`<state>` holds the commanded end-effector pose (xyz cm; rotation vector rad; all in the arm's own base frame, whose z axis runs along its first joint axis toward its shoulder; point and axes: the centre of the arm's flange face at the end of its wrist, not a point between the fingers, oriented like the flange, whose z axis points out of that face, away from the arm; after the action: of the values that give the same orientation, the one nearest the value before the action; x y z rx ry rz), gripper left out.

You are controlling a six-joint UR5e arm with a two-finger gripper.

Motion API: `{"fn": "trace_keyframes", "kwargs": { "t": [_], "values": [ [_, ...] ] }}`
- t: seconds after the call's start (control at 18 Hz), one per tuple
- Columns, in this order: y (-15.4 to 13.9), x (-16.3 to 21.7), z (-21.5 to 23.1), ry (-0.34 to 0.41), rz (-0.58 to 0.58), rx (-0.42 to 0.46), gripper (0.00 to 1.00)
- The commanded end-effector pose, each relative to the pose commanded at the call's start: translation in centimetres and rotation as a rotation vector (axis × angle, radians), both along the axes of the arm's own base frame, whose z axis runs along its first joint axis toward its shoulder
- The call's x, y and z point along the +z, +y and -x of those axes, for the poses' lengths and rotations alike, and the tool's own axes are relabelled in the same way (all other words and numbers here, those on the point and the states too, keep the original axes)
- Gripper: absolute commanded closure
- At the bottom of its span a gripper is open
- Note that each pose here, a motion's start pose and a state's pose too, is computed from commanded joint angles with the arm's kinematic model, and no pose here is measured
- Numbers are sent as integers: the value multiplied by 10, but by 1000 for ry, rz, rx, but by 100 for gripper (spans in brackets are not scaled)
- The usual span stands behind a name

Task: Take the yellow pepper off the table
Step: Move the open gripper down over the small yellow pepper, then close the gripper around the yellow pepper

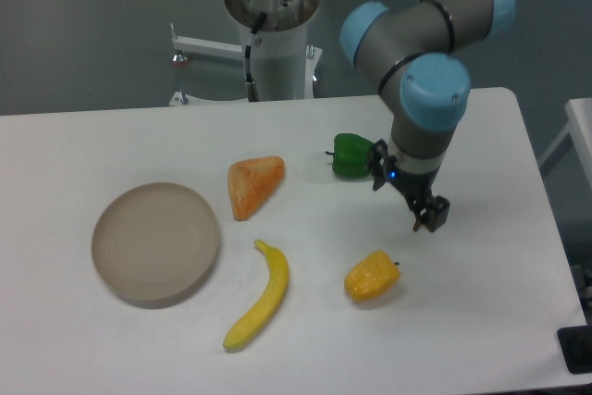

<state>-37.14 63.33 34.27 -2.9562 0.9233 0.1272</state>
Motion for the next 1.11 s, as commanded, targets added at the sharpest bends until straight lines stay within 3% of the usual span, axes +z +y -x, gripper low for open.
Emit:
{"fn": "trace_keyframes", "kwargs": {
  "t": [0.33,1.11],
  "values": [
    [24,-36,-11,10,-3,-47,0],
    [39,-76,-9,19,2,-77,0]
  ]
}}
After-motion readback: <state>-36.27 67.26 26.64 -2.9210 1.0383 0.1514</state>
